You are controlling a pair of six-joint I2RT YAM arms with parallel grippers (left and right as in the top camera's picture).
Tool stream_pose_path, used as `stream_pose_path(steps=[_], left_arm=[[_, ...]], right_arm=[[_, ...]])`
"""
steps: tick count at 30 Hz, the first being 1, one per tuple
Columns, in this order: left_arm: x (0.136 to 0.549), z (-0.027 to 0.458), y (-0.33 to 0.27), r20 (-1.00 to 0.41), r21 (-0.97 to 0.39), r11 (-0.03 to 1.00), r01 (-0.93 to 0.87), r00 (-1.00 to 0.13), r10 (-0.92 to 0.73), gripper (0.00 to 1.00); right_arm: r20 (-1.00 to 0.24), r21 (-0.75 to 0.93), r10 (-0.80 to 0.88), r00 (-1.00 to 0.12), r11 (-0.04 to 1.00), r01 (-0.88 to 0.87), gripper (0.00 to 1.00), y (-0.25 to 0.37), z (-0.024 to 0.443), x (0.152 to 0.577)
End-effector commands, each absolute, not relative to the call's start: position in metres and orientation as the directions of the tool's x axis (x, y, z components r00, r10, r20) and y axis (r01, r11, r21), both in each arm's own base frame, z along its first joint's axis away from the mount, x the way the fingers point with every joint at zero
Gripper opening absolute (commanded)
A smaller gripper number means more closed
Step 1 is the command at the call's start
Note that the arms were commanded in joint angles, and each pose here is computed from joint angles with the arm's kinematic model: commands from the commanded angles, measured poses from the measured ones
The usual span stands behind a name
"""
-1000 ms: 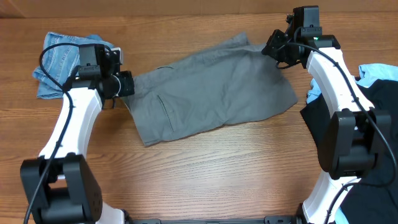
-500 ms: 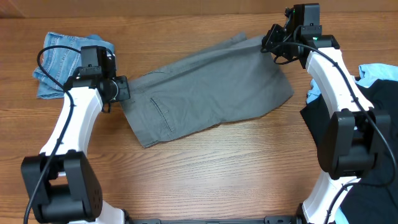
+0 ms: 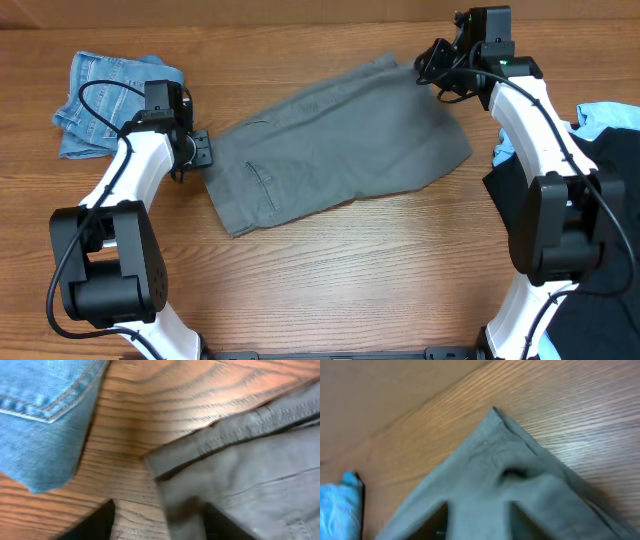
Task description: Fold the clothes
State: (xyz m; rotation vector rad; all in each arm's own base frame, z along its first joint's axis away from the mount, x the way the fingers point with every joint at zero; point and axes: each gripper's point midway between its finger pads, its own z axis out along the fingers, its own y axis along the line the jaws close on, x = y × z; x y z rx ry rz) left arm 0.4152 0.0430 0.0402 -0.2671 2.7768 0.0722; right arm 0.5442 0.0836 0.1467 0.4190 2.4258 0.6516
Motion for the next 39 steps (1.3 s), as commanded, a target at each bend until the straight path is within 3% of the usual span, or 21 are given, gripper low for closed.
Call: stream_pose_path(steps=[1, 3, 6, 9, 12, 15, 18, 22, 28, 32, 34, 36, 38, 39], left_arm=[[0.422, 0.048, 0.052, -0.368, 0.043, 0.975, -0.219, -0.911, -0.188, 0.73], [0.424, 0.059, 0.057, -0.374, 0.079, 0.974, -0.214, -0.912, -0.17, 0.74], [0.429, 0.085, 0.057, -0.385, 0.085, 0.978, -0.19, -0.912, -0.144, 0.65], [0.435, 0.113, 0.032, -0.394, -0.031, 0.995, -0.096, -0.914, -0.1, 0.53], [0.435, 0.125, -0.006, -0.406, -0.156, 0.985, 0.073, -0.914, 0.003, 0.42], [0.428, 0.111, -0.02, -0.382, -0.147, 0.977, 0.154, -0.92, 0.088, 0.34], [0.415, 0.083, -0.029, -0.327, -0.145, 0.967, 0.212, -0.932, 0.155, 0.3], [0.4, 0.043, -0.033, -0.262, -0.159, 0.964, 0.213, -0.951, 0.167, 0.25], [0.387, 0.008, -0.024, -0.168, -0.127, 0.973, 0.19, -0.971, 0.168, 0.22], [0.385, -0.003, -0.016, -0.138, -0.091, 0.982, 0.167, -0.979, 0.153, 0.2], [0.386, -0.005, -0.013, -0.133, -0.075, 0.986, 0.151, -0.981, 0.14, 0.2], [0.387, -0.005, -0.01, -0.136, -0.057, 0.987, 0.149, -0.981, 0.14, 0.2], [0.387, -0.005, -0.002, -0.128, -0.013, 0.992, 0.128, -0.984, 0.125, 0.2], [0.386, -0.005, 0.003, -0.122, 0.016, 0.994, 0.11, -0.986, 0.112, 0.19]], right_arm=[[-0.469, 0.536, 0.43, -0.771, 0.833, 0.139, 0.6, 0.08, 0.149, 0.55], [-0.451, 0.535, 0.43, -0.782, 0.832, 0.149, 0.63, 0.076, 0.148, 0.545], [-0.442, 0.519, 0.424, -0.79, 0.84, 0.16, 0.63, 0.065, 0.151, 0.537], [-0.389, 0.507, 0.451, -0.803, 0.833, 0.222, 0.59, 0.048, 0.153, 0.52], [-0.255, 0.469, 0.474, -0.843, 0.823, 0.321, 0.56, 0.037, 0.136, 0.488], [-0.086, 0.374, 0.486, -0.87, 0.825, 0.423, 0.56, 0.031, 0.107, 0.446], [0.006, 0.285, 0.487, -0.873, 0.836, 0.468, 0.56, 0.025, 0.081, 0.419], [0.014, 0.239, 0.474, -0.881, 0.854, 0.463, 0.57, 0.019, 0.052, 0.41], [0.053, 0.188, 0.492, -0.869, 0.85, 0.492, 0.67, 0.009, 0.013, 0.391], [0.044, 0.303, 0.465, -0.884, 0.837, 0.455, 0.69, 0.026, -0.007, 0.395], [0.015, 0.434, 0.406, -0.914, 0.82, 0.372, 0.64, 0.047, -0.01, 0.404], [0.012, 0.484, 0.41, -0.912, 0.795, 0.364, 0.47, 0.055, -0.013, 0.406], [0.024, 0.484, 0.415, -0.91, 0.791, 0.373, 0.21, 0.055, -0.013, 0.403], [0.033, 0.48, 0.415, -0.909, 0.792, 0.378, 0.17, 0.055, -0.013, 0.401]])
